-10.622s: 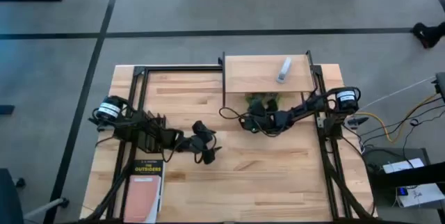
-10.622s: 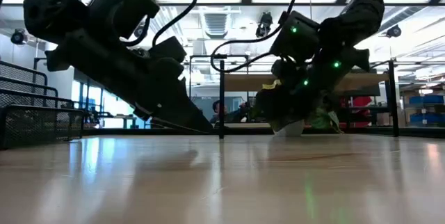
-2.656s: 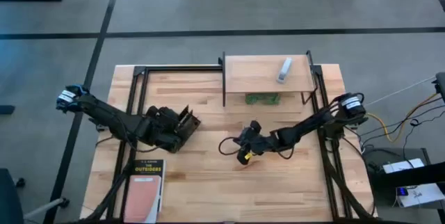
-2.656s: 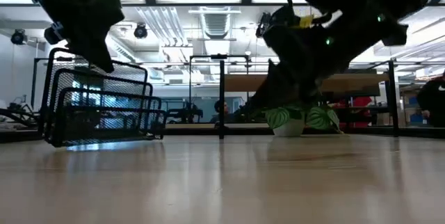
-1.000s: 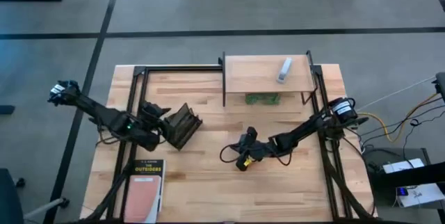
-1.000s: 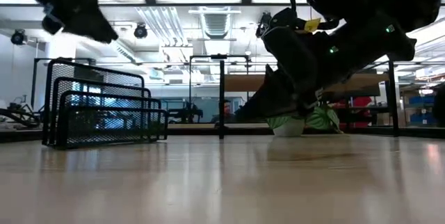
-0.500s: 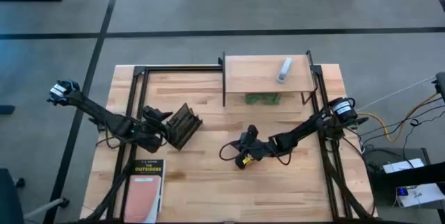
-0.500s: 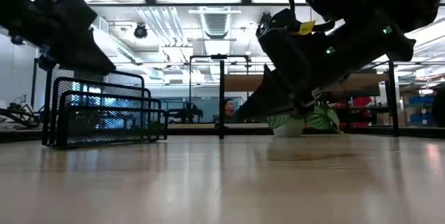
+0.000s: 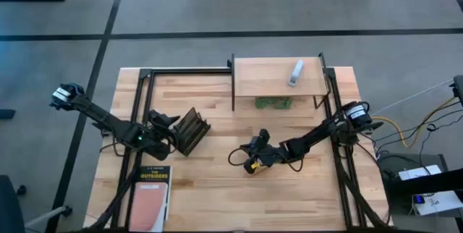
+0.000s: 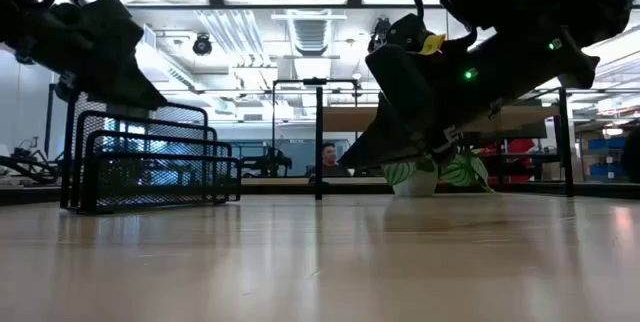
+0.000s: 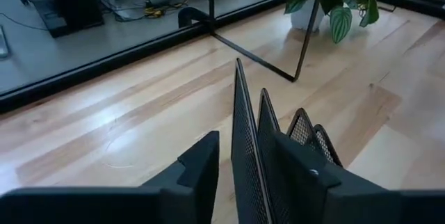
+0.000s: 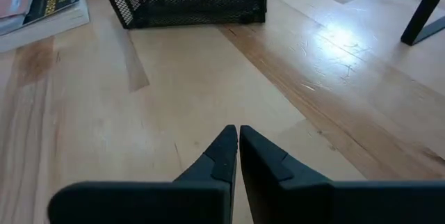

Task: Stock shelves
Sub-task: Put the black desk organizer on the shelf, then put the pink notebook into the black desk organizer on the shelf

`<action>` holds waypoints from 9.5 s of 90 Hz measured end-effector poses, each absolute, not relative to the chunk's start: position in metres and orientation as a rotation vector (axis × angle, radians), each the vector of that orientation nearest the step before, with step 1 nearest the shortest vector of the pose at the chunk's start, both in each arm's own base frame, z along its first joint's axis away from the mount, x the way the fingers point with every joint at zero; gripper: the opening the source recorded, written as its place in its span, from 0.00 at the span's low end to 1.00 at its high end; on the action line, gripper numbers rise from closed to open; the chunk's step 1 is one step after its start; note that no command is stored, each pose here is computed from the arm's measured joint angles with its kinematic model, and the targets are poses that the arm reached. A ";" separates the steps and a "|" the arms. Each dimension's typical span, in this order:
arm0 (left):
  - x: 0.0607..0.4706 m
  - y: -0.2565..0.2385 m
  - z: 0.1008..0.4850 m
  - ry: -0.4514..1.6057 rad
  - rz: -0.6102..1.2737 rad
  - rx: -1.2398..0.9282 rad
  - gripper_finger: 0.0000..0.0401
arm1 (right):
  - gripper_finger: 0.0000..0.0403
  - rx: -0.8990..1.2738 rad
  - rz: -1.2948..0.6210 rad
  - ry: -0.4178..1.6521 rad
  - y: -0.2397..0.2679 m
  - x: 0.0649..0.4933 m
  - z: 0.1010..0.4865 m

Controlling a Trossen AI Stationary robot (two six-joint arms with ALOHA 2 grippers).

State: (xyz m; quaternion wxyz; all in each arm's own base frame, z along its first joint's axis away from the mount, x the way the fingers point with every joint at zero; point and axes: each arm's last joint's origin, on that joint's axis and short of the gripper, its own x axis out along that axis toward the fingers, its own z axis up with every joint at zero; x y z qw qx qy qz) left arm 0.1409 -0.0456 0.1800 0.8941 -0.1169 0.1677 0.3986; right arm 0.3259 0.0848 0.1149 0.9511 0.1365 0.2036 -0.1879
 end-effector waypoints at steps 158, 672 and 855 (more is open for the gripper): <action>0.207 -0.004 0.383 0.241 0.614 -0.076 0.00 | 0.01 0.319 -0.334 0.410 0.107 0.319 0.115; 0.191 -0.155 0.169 2.119 0.070 -0.507 0.01 | 0.01 0.331 -0.352 0.333 0.136 0.308 0.118; 0.135 -0.150 0.176 1.616 0.203 -0.608 0.00 | 0.01 -0.006 -0.185 0.384 0.141 0.382 0.204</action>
